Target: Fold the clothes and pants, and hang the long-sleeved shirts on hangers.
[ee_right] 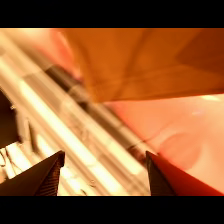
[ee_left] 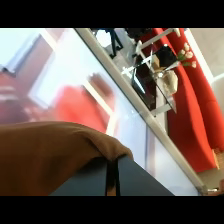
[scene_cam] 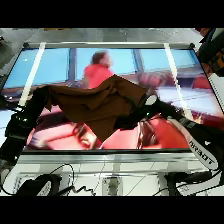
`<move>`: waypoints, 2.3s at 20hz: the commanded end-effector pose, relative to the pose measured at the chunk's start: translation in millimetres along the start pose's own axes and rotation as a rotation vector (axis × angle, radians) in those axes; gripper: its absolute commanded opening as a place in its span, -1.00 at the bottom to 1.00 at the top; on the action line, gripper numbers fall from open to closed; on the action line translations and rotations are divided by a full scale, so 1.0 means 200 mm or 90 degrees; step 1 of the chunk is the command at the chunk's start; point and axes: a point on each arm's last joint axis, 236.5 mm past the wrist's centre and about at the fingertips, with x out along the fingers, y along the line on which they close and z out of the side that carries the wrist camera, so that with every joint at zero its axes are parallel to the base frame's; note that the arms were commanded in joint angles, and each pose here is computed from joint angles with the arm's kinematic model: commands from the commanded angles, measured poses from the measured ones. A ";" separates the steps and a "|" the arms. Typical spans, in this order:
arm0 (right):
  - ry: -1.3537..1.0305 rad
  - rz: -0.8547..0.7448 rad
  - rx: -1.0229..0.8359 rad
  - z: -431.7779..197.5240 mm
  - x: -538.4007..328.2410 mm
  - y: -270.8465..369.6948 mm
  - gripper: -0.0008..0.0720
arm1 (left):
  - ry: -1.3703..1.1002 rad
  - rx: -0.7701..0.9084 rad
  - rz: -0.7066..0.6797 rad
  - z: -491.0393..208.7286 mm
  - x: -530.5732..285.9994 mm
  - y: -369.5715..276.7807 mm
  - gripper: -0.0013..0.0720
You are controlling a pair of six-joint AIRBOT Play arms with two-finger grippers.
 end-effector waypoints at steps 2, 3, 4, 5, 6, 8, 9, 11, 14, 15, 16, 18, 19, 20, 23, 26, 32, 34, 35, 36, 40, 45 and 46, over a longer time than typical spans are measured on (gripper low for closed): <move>-0.014 -0.009 0.076 -0.08 0.31 0.12 0.60 | 0.000 -0.046 0.003 0.00 0.00 0.01 -0.91; -0.027 -0.028 0.084 -0.07 0.35 0.11 0.60 | 0.000 -0.046 0.003 0.00 0.00 0.01 -0.91; -0.035 -0.053 0.109 -0.08 0.37 0.09 0.60 | 0.000 -0.046 0.003 0.00 0.00 0.01 -0.91; -0.035 -0.070 0.145 -0.09 0.39 0.06 0.60 | 0.000 -0.046 0.003 0.00 0.00 0.01 -0.91; -0.033 -0.077 0.178 -0.10 0.41 0.05 0.60 | 0.000 -0.046 0.003 0.00 0.00 0.01 -0.91; -0.047 -0.078 0.217 -0.07 0.44 0.03 0.55 | 0.000 -0.046 0.003 0.00 0.00 0.01 -0.91; -0.061 -0.077 0.235 -0.05 0.45 0.01 0.52 | 0.001 -0.046 0.002 0.00 0.00 0.01 -0.91; -0.079 -0.070 0.281 -0.01 0.47 0.00 0.51 | 0.000 -0.046 0.003 0.00 0.00 0.01 -0.91; -0.117 -0.051 0.305 0.06 0.47 0.00 -0.02 | 0.001 -0.046 0.002 0.00 0.00 0.01 -0.91; -0.138 -0.050 0.306 0.10 0.46 0.00 -0.20 | 0.000 -0.046 0.003 0.00 0.00 0.01 -0.91; -0.159 -0.051 0.304 0.14 0.45 -0.01 -0.35 | 0.000 -0.046 0.003 0.00 0.00 0.01 -0.91; -0.174 -0.050 0.296 0.17 0.44 -0.01 -0.92 | 0.000 -0.046 0.003 0.00 0.00 0.01 -0.91; -0.178 -0.048 0.279 0.19 0.43 0.01 -0.96 | 0.000 -0.046 0.003 0.00 0.00 0.01 -0.91; -0.182 -0.046 0.247 0.22 0.42 0.03 -0.96 | 0.000 -0.046 0.002 0.00 0.00 0.01 -0.91; -0.214 -0.044 0.159 0.33 0.32 0.11 -0.96 | -0.001 -0.047 0.000 0.00 0.00 0.00 -0.91; -0.282 -0.092 0.072 0.48 0.07 0.11 -0.96 | -0.003 -0.046 -0.007 0.01 -0.01 -0.01 -0.91; -0.416 -0.222 -0.027 0.60 -0.61 -0.01 -0.96 | -0.042 -0.260 -0.078 0.11 -0.03 -0.14 -0.91; -0.473 -0.256 -0.051 0.59 -0.86 0.00 -0.96 | -0.083 -0.297 -0.175 0.22 -0.07 -0.29 -0.91; -0.506 -0.270 -0.066 0.57 -0.98 0.02 -0.96 | -0.111 -0.319 -0.231 0.30 -0.11 -0.36 -0.91; -0.542 -0.282 -0.084 0.56 -1.11 0.06 -0.96 | -0.139 -0.341 -0.281 0.37 -0.16 -0.42 -0.91; -0.709 -0.305 -0.225 0.44 -1.56 0.40 -0.96 | -0.240 -0.403 -0.433 0.61 -0.35 -0.56 -0.91; -0.938 -0.286 -0.359 0.16 -2.03 0.86 -0.96 | -0.278 -0.400 -0.505 0.69 -0.46 -0.63 -0.91; -0.960 -0.282 -0.371 0.10 -2.07 0.91 -0.96 | -0.278 -0.399 -0.507 0.69 -0.46 -0.63 -0.91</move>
